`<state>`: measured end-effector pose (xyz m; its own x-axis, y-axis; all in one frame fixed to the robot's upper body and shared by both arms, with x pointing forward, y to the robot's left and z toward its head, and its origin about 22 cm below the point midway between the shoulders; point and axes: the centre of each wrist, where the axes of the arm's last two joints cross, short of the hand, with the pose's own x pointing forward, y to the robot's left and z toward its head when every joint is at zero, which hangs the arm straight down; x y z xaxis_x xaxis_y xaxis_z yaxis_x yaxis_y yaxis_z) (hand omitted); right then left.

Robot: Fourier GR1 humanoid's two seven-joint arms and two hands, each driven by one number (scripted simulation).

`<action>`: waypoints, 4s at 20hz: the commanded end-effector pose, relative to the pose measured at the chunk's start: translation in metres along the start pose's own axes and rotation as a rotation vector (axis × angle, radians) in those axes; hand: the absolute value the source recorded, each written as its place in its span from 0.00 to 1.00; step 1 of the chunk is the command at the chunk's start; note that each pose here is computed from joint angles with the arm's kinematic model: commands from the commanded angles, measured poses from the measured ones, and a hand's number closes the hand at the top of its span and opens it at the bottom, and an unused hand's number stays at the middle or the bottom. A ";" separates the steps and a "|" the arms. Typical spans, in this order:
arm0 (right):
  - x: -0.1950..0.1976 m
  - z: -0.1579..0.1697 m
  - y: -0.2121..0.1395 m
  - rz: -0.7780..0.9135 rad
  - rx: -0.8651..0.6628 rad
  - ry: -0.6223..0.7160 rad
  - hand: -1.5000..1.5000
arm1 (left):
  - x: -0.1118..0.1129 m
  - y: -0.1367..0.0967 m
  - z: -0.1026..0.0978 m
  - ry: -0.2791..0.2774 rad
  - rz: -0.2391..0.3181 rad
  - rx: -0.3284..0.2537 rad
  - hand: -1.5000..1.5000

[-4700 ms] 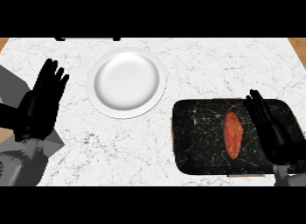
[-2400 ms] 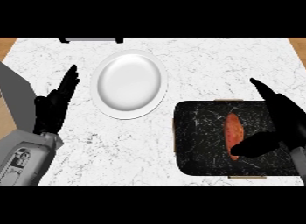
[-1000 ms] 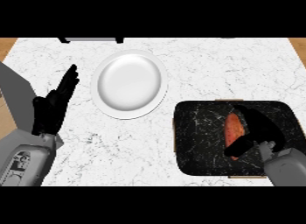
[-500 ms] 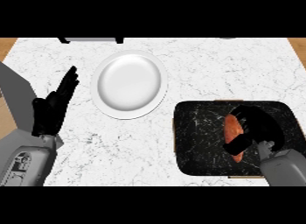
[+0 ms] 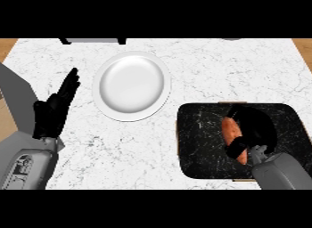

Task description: Pick the sweet potato from the tray and place it in the plate

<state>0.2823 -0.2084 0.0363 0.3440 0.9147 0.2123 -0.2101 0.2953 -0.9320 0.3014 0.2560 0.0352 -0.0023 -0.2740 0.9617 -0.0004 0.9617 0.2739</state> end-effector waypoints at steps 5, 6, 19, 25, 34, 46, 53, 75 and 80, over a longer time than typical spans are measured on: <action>0.035 0.016 -0.040 -0.096 -0.401 -0.217 1.00 | 0.014 -0.014 -0.003 0.009 0.001 -0.001 0.50; 0.028 0.019 -0.049 -0.115 -0.450 -0.260 1.00 | -0.006 0.013 0.005 0.021 -0.014 0.011 0.50; 0.150 0.044 -0.063 -0.285 -0.395 -0.568 1.00 | 0.010 0.005 -0.007 -0.002 0.009 -0.002 0.50; 0.205 0.012 -0.069 -0.323 -0.322 -0.542 1.00 | 0.012 -0.007 0.003 -0.028 -0.016 -0.040 0.50; 0.227 -0.026 -0.029 -0.144 -0.259 -0.483 1.00 | 0.014 -0.016 -0.016 -0.040 -0.005 -0.036 0.50; 0.209 -0.047 0.002 -0.308 -0.133 -0.320 0.00 | 0.024 -0.035 -0.019 -0.064 -0.005 -0.113 0.50; 0.203 -0.048 0.000 -0.576 -0.163 -0.422 0.00 | 0.032 -0.035 -0.027 -0.071 -0.004 -0.085 0.50; 0.066 -0.061 0.005 -0.959 -0.284 -0.370 0.00 | -0.001 -0.003 0.003 0.006 0.016 0.014 0.50; 0.034 -0.082 -0.020 -0.951 -0.285 -0.356 0.00 | 0.023 -0.007 -0.015 0.006 0.001 -0.001 0.50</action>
<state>0.3736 -0.1812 0.0404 -0.0391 0.3804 0.9240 0.2556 0.8977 -0.3588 0.3038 0.2542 0.0439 0.0038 -0.2715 0.9624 -0.0015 0.9624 0.2715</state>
